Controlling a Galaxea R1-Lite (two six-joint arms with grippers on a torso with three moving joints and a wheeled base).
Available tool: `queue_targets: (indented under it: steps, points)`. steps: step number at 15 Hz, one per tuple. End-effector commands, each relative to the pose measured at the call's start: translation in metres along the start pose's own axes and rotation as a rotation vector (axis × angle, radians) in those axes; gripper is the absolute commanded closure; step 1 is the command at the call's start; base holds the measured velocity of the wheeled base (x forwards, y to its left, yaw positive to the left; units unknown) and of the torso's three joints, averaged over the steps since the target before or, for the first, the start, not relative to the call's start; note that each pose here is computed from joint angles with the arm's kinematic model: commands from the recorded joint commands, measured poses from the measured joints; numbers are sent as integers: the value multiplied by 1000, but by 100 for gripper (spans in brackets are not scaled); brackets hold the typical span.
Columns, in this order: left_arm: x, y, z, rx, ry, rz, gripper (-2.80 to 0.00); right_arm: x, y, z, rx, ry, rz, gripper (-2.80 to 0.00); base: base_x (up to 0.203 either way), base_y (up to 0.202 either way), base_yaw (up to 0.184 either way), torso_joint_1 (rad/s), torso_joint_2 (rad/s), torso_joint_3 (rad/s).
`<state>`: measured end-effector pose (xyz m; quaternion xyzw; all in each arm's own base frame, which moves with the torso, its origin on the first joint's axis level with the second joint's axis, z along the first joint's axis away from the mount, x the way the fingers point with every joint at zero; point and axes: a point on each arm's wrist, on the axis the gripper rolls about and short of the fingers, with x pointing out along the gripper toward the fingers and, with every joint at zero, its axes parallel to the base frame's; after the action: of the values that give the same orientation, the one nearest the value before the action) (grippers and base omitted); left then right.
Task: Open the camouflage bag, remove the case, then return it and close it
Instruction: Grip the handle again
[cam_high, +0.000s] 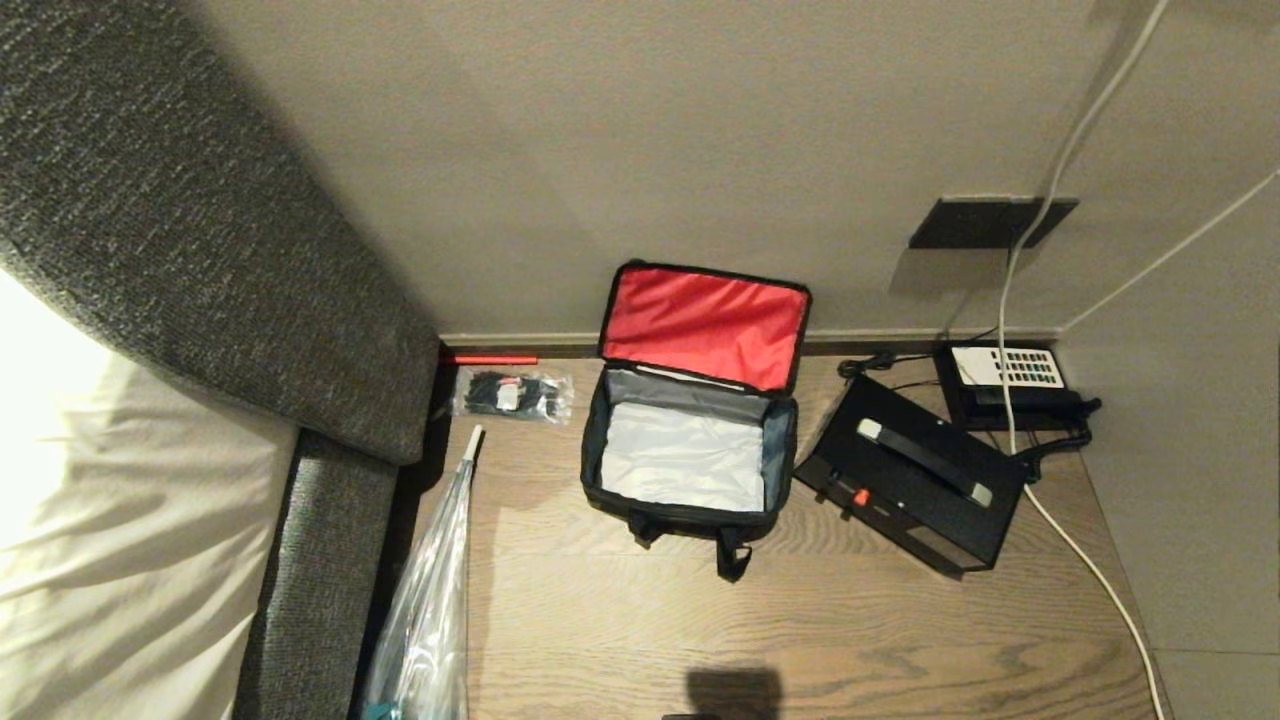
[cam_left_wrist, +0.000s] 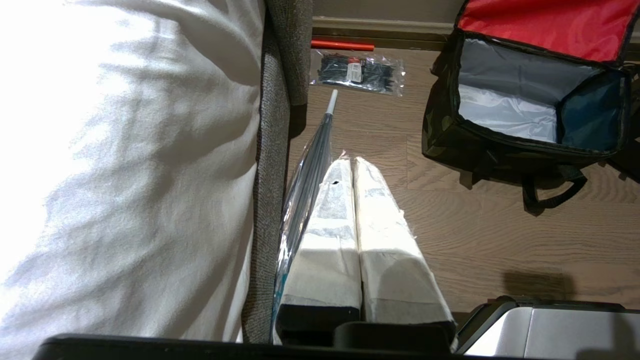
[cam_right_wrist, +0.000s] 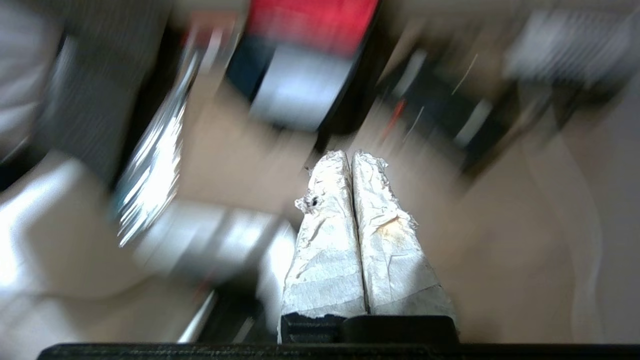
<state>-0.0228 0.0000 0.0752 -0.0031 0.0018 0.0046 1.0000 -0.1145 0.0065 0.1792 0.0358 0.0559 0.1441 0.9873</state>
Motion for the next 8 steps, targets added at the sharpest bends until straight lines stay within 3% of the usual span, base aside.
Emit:
queue_targets:
  steps: [1,3,5,6,8]
  points:
    - [0,0,0,0,-1,3,0,32,-7,43,124,225,23,0,0,0,0,0,0,0]
    - [0,0,-1,0,2,1,0,105,-25,89,276,445,14,0,0,0,0,0,0,0]
    - [0,0,-1,0,1,0,0,187,-49,110,450,605,-30,0,0,0,0,0,0,0]
    - [0,0,0,0,0,0,0,224,-61,114,516,628,-50,0,0,0,0,0,0,0]
    - [0,0,-1,0,0,2,0,293,-86,115,586,578,-72,0,0,0,0,0,0,0]
